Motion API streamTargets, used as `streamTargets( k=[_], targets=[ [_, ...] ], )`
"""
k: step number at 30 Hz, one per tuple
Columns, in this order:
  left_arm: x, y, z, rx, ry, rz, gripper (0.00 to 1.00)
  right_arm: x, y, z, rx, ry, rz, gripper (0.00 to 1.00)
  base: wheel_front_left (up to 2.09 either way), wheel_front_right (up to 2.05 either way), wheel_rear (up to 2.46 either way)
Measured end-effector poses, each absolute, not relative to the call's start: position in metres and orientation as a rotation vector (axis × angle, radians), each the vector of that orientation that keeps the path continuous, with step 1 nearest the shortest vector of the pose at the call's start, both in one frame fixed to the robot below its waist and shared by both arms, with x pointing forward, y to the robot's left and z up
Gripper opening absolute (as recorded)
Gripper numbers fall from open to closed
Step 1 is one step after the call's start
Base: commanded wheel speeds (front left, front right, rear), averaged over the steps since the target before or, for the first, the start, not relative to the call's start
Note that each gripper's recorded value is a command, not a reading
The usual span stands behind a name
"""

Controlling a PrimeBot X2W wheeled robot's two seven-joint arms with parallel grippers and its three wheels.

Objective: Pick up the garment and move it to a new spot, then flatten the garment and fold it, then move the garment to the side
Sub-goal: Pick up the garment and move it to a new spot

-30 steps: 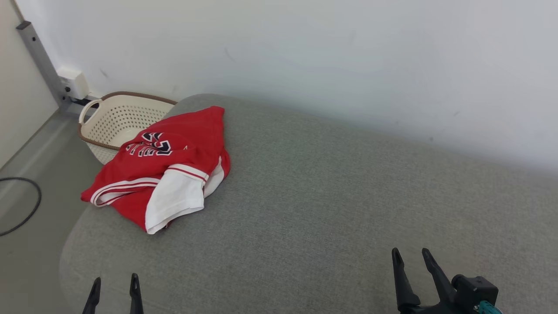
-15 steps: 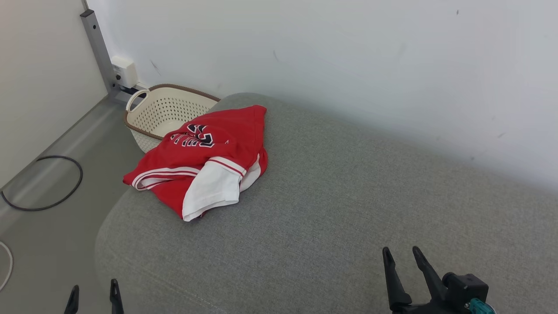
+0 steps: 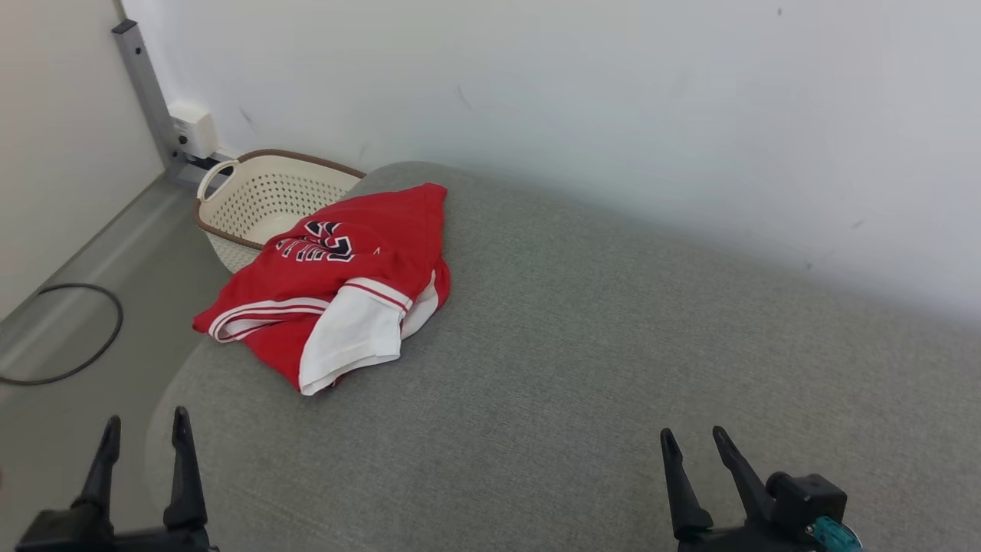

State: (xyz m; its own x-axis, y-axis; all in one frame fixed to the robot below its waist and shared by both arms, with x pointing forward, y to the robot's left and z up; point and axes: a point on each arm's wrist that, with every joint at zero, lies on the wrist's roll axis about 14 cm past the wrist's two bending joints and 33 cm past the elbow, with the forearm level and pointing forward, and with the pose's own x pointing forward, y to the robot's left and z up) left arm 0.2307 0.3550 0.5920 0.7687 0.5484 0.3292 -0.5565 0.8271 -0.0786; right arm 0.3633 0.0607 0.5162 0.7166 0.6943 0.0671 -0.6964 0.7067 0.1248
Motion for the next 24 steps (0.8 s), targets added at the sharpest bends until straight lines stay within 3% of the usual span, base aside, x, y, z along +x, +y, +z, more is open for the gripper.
streamTargets(
  k=[11, 24],
  targets=[
    [0.341, 0.348, 0.668, 0.049, -0.447, 0.383, 1.00, 0.383, 0.032, 0.530, 0.160, -0.071, 0.685, 1.00, 0.00, 0.00, 0.00],
    [0.469, 0.333, 0.619, -0.023, -0.161, 0.238, 1.00, 0.409, -0.034, 0.515, 0.176, -0.058, 0.490, 1.00, 0.00, 0.00, 0.00]
  ],
)
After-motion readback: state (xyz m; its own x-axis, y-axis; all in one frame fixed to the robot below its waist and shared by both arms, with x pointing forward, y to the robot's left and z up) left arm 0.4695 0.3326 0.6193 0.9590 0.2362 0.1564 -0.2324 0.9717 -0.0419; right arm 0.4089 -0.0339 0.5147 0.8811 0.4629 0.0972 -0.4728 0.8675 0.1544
